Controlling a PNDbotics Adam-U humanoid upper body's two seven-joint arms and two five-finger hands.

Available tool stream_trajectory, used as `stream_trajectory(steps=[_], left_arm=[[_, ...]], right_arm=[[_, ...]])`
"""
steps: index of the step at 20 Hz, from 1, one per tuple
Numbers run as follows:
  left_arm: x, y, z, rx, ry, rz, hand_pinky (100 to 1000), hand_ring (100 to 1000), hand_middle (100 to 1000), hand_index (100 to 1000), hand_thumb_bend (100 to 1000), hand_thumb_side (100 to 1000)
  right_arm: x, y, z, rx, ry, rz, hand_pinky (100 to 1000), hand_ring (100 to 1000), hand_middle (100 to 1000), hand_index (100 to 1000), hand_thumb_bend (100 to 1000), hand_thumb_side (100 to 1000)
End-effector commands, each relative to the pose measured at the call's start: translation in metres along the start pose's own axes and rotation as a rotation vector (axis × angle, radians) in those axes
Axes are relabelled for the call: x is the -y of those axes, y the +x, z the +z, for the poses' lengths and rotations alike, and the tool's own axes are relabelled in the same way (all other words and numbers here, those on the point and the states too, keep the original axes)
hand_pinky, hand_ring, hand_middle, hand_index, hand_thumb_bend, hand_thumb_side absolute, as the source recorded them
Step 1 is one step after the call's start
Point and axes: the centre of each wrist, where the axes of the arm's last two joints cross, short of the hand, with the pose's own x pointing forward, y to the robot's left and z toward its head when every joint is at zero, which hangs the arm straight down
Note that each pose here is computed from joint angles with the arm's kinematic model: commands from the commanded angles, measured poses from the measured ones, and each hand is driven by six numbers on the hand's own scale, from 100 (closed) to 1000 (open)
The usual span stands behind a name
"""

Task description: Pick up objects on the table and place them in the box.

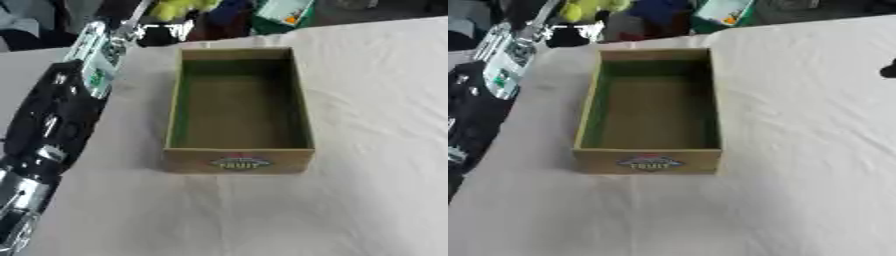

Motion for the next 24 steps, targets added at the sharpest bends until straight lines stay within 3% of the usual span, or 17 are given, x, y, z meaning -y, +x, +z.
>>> stream_trajectory(steps=[1, 7, 14, 20, 24], left_arm=[[-0.005, 0.006, -0.011, 0.060, -0.007, -0.039, 237, 422, 319, 409, 100, 296], [0.009, 0.027, -0.012, 0.207, -0.103, -0.029, 241, 425, 320, 412, 100, 285], [0.015, 0.048, -0.021, 0.406, -0.297, -0.111, 243, 442, 334, 390, 100, 276], [0.038, 0.057, -0.013, 0.460, -0.463, -0.102, 263, 463, 360, 432, 100, 287], [0.054, 0.053, -0.004, 0.454, -0.635, -0.067, 333, 514, 437, 573, 100, 287]], right_arm=[[-0.001, 0.007, -0.004, 0.031, 0.014, -0.012, 827, 612, 731, 930, 100, 745], [-0.001, 0.007, -0.003, 0.025, 0.014, -0.016, 826, 612, 731, 931, 100, 742], [-0.003, 0.007, -0.005, 0.032, 0.023, -0.024, 826, 612, 731, 930, 100, 742], [-0.003, 0.007, -0.005, 0.033, 0.026, -0.025, 826, 613, 731, 931, 100, 739], [-0.003, 0.007, -0.004, 0.031, 0.026, -0.025, 826, 613, 731, 933, 100, 737]])
